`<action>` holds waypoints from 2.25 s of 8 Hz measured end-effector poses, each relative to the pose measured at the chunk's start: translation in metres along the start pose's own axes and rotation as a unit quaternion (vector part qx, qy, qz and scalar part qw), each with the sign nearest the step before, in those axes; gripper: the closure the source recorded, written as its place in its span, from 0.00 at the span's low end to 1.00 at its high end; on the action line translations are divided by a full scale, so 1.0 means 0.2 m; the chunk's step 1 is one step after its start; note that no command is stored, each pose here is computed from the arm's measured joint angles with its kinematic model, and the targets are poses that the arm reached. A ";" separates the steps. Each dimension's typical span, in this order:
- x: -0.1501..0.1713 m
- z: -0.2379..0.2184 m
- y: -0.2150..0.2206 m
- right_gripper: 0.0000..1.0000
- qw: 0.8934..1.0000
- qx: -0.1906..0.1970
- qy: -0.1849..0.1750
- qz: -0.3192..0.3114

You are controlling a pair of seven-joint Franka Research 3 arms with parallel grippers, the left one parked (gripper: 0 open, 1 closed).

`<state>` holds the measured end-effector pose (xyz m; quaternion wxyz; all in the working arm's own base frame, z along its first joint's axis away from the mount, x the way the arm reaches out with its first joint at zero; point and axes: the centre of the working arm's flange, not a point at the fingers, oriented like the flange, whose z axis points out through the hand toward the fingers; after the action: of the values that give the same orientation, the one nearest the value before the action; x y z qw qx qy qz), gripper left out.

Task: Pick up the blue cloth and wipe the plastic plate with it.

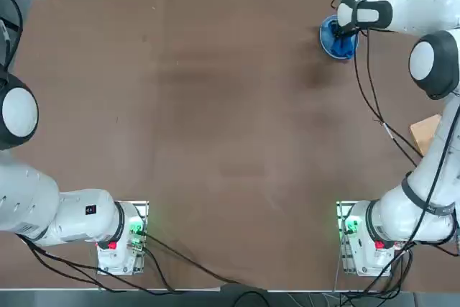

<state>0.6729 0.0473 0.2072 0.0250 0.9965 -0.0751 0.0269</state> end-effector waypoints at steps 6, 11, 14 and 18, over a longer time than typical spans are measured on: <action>0.09 -0.06 -0.07 0.94 0.992 0.031 0.114 -0.037; 0.12 0.05 0.13 0.94 0.992 0.020 0.114 -0.058; 0.11 0.06 0.18 0.94 0.992 0.017 0.110 -0.065; -0.03 0.04 0.22 0.94 0.993 0.012 0.091 -0.070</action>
<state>0.6605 0.0043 0.2004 0.0212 0.9930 -0.0025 0.1161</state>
